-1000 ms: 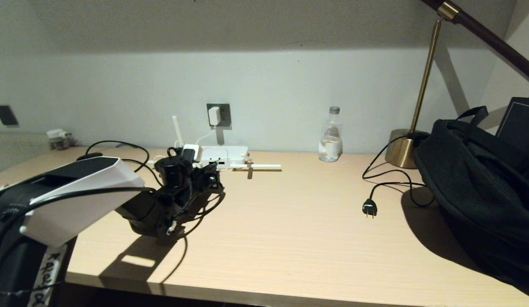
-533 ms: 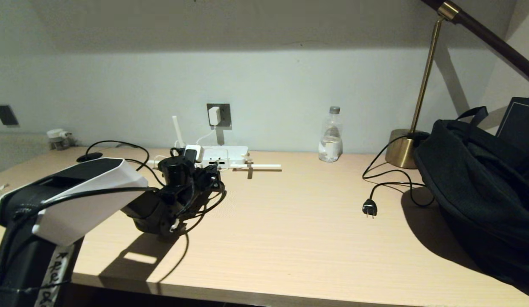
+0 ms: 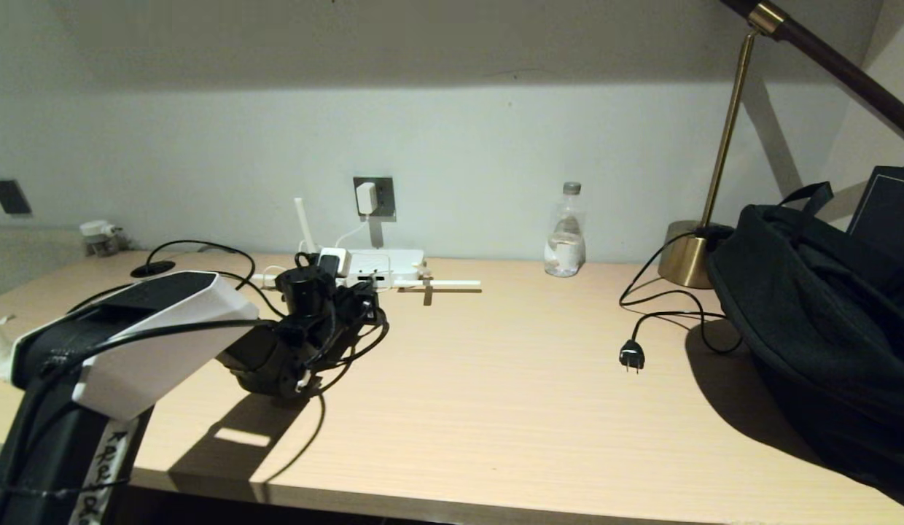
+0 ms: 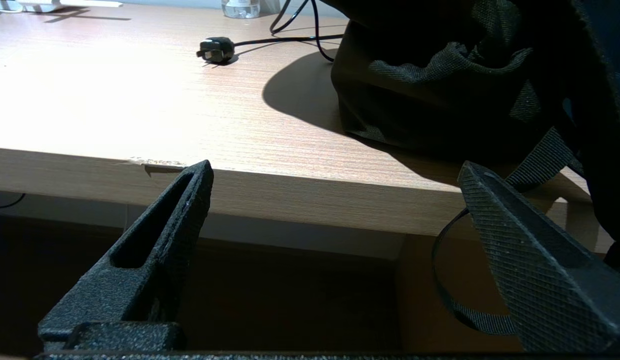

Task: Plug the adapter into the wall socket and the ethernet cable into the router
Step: Align cable and router interface

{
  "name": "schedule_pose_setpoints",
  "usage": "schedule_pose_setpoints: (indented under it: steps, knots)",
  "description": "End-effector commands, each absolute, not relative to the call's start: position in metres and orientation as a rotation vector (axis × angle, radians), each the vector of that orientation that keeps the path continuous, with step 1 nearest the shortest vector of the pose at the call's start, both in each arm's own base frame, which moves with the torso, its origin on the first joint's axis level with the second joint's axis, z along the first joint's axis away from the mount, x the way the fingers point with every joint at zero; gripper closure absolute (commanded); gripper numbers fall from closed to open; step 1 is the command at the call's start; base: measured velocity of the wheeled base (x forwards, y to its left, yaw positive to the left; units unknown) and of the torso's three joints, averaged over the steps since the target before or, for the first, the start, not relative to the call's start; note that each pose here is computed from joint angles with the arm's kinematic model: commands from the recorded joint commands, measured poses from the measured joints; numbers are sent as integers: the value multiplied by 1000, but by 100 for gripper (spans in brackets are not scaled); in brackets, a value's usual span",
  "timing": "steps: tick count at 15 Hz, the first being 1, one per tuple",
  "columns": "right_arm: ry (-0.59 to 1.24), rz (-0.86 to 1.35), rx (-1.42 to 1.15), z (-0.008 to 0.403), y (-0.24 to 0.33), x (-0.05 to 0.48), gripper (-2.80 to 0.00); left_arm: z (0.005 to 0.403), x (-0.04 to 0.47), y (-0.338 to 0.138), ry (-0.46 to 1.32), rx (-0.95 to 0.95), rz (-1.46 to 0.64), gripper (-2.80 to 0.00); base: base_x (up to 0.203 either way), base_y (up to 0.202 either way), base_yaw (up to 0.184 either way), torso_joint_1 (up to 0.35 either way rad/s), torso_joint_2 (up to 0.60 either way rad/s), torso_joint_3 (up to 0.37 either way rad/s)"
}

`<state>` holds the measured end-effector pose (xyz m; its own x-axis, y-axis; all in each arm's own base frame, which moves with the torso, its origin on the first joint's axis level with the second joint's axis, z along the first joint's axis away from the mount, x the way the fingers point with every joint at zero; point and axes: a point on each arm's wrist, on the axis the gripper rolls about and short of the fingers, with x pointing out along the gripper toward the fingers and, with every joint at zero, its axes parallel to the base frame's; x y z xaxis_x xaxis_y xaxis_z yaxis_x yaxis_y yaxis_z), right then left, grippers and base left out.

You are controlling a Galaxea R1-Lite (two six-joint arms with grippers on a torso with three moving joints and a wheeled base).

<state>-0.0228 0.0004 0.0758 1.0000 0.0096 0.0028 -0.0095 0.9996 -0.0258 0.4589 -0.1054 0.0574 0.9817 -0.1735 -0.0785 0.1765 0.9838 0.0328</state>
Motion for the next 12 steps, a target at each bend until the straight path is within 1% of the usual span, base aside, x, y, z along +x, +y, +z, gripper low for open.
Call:
schedule_pose_setpoints:
  steps: [1,12]
  knots:
    - [-3,11,-26,76,0,-23,-280,55,461,-106,70,39,-176,0,0,0,0,0,0,0]
    - [-3,9,-27,76,0,-23,-280,57,466,-110,65,39,-182,0,0,0,0,0,0,0]
